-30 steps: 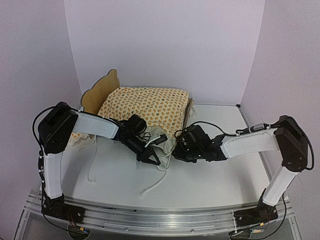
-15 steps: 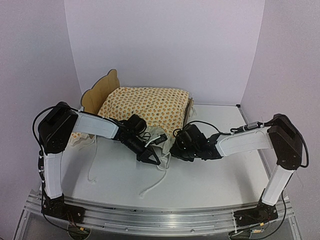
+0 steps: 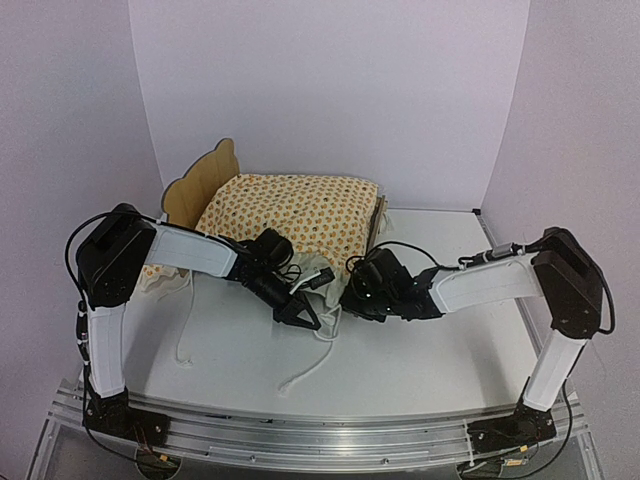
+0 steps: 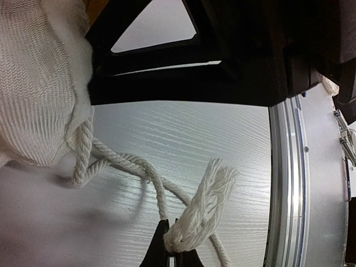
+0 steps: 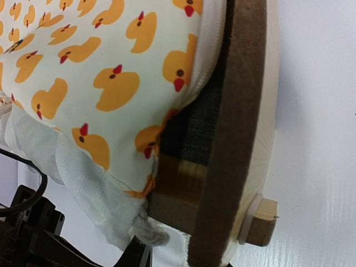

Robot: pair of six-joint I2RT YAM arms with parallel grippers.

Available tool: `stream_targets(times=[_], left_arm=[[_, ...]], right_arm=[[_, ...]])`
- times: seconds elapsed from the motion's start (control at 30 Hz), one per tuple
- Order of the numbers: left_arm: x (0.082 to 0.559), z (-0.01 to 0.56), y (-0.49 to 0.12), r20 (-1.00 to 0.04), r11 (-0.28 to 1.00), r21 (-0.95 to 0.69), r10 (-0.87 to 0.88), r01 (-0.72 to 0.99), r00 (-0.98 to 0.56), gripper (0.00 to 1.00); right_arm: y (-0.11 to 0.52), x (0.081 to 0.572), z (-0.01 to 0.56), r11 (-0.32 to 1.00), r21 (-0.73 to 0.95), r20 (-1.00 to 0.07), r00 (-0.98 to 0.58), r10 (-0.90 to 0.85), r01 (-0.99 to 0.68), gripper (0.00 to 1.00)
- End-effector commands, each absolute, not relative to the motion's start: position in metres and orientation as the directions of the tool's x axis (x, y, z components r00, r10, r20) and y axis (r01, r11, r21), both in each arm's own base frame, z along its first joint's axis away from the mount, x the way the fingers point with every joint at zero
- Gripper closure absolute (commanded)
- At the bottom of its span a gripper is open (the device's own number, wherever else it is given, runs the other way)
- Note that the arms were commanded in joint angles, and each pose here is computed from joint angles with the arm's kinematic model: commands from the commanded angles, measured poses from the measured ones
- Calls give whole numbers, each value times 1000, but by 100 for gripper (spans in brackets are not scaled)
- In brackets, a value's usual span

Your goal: Set up the pet bed

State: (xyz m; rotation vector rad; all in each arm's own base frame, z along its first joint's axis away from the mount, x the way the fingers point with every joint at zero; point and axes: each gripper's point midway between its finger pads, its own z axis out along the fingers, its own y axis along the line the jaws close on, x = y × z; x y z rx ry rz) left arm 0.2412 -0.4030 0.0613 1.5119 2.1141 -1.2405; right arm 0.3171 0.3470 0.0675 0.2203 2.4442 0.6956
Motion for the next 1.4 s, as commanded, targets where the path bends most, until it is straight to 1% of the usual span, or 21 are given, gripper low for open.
stream_targets(times=[0.0, 0.03, 0.1, 0.13, 0.17, 0.2, 0.27, 0.4, 0.53, 0.73, 0.83, 0.9, 0.97, 1.07, 1.13, 1.2, 1.37], left_arm=[[251, 75, -409, -663, 86, -462, 627, 883, -408, 100], [252, 75, -409, -665, 86, -459, 627, 884, -406, 100], [252, 75, -409, -665, 86, -457, 627, 885, -405, 100], [252, 76, -409, -667, 85, -456, 627, 886, -403, 100], [252, 77, -409, -667, 84, -455, 627, 886, -402, 100], [252, 77, -409, -667, 86, -454, 626, 887, -403, 100], [254, 78, -409, -665, 94, -459, 623, 884, -412, 100], [270, 79, -410, -647, 157, -458, 617, 875, -449, 100], [289, 86, -413, -628, 227, -451, 606, 863, -488, 100], [304, 83, -421, -605, 273, -459, 601, 846, -522, 100], [310, 85, -426, -616, 270, -447, 598, 853, -512, 100], [309, 89, -428, -627, 248, -451, 596, 857, -502, 100], [299, 97, -429, -645, 190, -460, 600, 867, -473, 100], [272, 110, -432, -680, 54, -473, 613, 879, -403, 100], [249, 113, -439, -712, -47, -440, 626, 897, -317, 100], [238, 115, -445, -736, -103, -415, 622, 904, -267, 100], [258, 115, -464, -765, -88, -374, 592, 923, -254, 100]], right_arm=[[361, 331, 80, 819, 573, -503, -795, 340, -12, 74], [363, 333, 80, 815, 579, -502, -793, 344, -13, 74], [366, 336, 80, 814, 581, -504, -791, 347, -13, 79], [366, 337, 80, 814, 580, -506, -789, 349, -12, 83], [365, 337, 81, 815, 579, -508, -786, 351, -10, 90], [364, 337, 80, 817, 576, -510, -785, 351, -8, 95], [360, 334, 82, 819, 574, -513, -785, 347, -12, 100], [350, 318, 93, 828, 557, -521, -803, 289, -64, 100], [351, 295, 116, 804, 551, -546, -826, 142, -226, 100], [362, 273, 130, 726, 574, -536, -844, -18, -380, 100], [368, 266, 136, 683, 593, -532, -844, -66, -427, 100], [367, 263, 138, 664, 612, -515, -854, -79, -430, 100], [357, 259, 133, 686, 603, -489, -868, -87, -408, 100], [338, 265, 124, 752, 561, -477, -878, -48, -346, 100], [338, 268, 122, 761, 556, -474, -880, -42, -336, 100], [347, 272, 122, 750, 565, -468, -882, -52, -344, 96], [355, 276, 120, 731, 593, -438, -897, -59, -337, 90]])
